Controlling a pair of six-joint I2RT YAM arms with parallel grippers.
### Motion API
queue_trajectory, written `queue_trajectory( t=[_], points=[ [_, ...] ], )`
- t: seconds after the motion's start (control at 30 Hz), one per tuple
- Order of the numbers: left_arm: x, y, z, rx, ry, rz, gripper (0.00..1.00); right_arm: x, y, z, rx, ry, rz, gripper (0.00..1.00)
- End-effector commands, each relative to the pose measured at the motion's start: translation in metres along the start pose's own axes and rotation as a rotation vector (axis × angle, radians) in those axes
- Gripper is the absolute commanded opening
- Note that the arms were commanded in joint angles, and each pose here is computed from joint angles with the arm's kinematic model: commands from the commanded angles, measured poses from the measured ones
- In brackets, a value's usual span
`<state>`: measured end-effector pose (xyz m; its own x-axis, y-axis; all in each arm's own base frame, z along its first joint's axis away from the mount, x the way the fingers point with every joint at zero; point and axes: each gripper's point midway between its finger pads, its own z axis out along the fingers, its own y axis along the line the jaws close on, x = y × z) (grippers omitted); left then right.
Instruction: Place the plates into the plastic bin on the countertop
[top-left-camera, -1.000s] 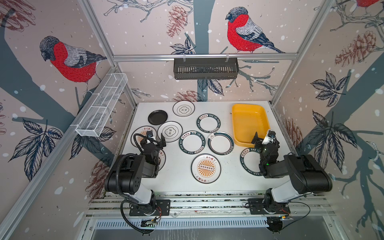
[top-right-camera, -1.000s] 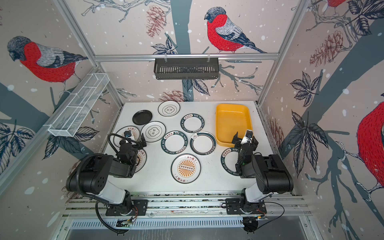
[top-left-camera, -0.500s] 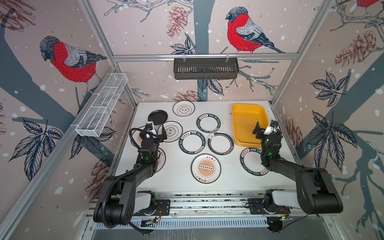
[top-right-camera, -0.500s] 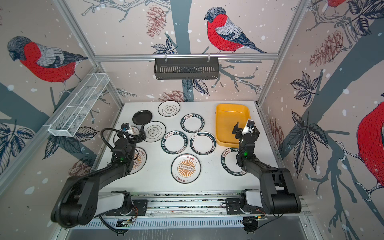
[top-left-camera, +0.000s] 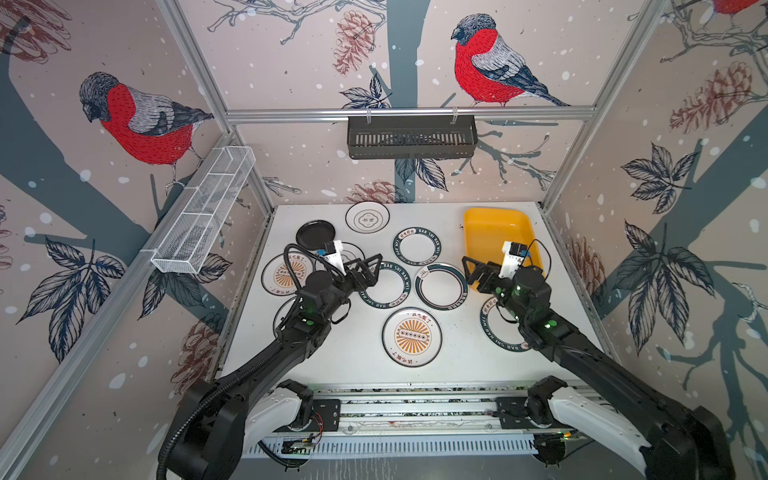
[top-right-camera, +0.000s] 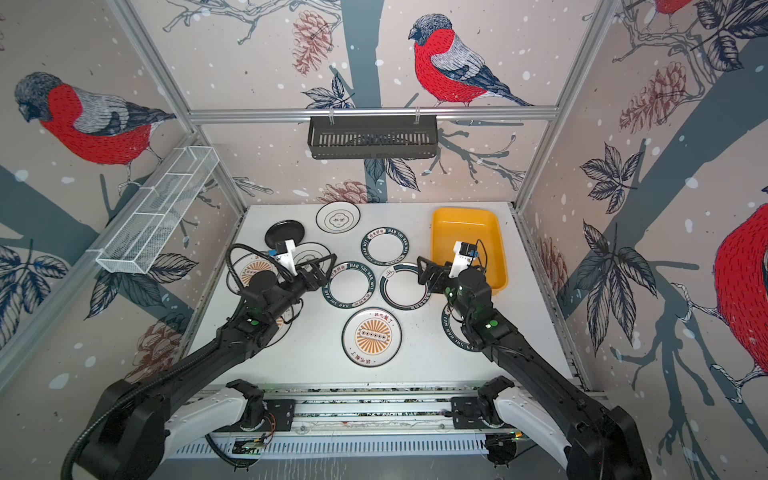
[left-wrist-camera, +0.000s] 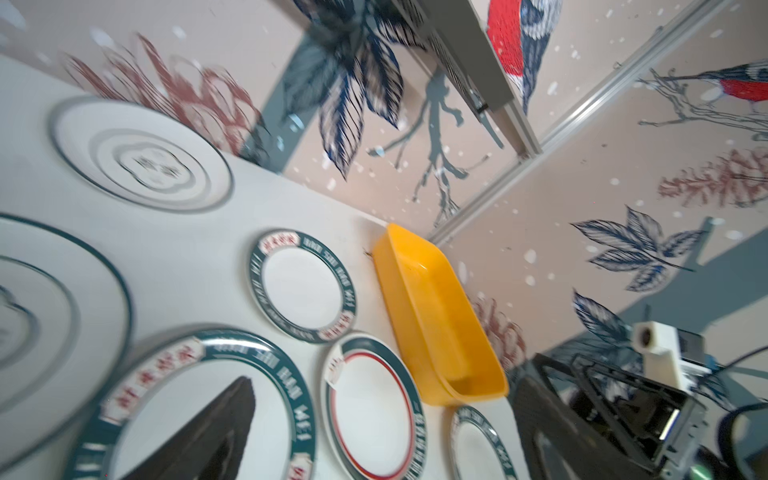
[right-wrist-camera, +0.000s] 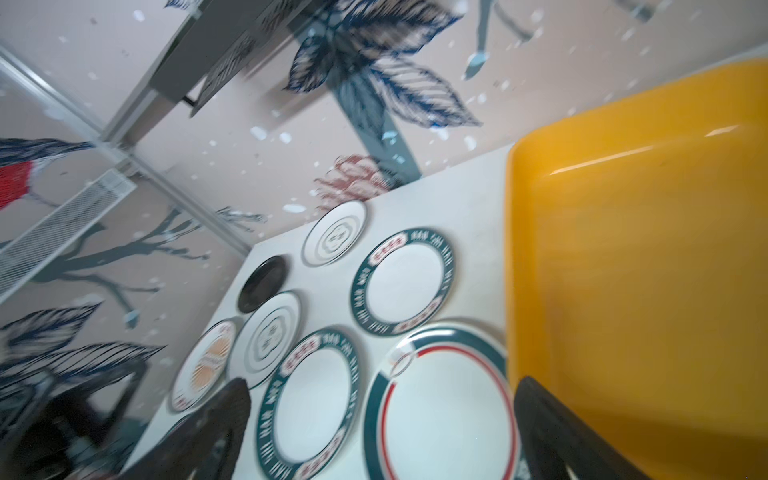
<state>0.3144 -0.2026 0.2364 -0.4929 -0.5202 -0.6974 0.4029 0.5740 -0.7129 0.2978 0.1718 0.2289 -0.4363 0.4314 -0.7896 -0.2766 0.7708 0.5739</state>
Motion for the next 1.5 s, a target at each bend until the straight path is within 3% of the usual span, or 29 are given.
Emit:
queue_trajectory(
  t=[0.0, 0.1, 0.23, 0.33, 0.5, 0.7, 0.87, 0.97, 1.3, 1.47],
  points=[
    [0.013, -0.044, 0.006, 0.126, 0.026, -0.082, 0.97, 0.016, 0.021, -0.006, -0.037, 0.007, 0.169, 1.0],
    [0.02, -0.064, 0.005, 0.152, 0.046, 0.007, 0.97, 0.018, 0.037, -0.011, -0.072, -0.028, 0.152, 1.0],
    [0.019, -0.061, 0.001, 0.164, 0.034, -0.04, 0.97, 0.028, 0.003, -0.01, 0.079, 0.001, 0.255, 0.99],
    [0.018, -0.062, -0.004, 0.193, 0.032, -0.022, 0.97, 0.028, 0.002, -0.011, 0.017, -0.017, 0.265, 1.0],
    [0.021, -0.041, -0.001, 0.057, 0.07, 0.036, 0.97, 0.023, -0.015, -0.014, 0.087, -0.078, 0.272, 1.0],
    [0.029, -0.033, 0.007, -0.003, 0.174, 0.148, 0.97, 0.013, -0.04, -0.019, 0.303, -0.063, 0.158, 0.99],
    [0.035, -0.022, 0.024, -0.06, 0.233, 0.222, 0.97, 0.013, -0.069, -0.036, 0.517, -0.038, 0.203, 0.99],
    [0.035, -0.031, 0.029, -0.011, 0.244, 0.268, 0.97, 0.01, -0.088, -0.053, 0.626, -0.016, 0.244, 1.0],
    [0.052, -0.046, 0.06, 0.043, 0.267, 0.327, 0.97, 0.007, -0.161, -0.105, 0.759, -0.037, 0.39, 0.99],
    [0.064, -0.045, 0.072, 0.015, 0.29, 0.289, 0.97, 0.023, -0.203, -0.121, 0.825, 0.076, 0.438, 1.0]
  ],
)
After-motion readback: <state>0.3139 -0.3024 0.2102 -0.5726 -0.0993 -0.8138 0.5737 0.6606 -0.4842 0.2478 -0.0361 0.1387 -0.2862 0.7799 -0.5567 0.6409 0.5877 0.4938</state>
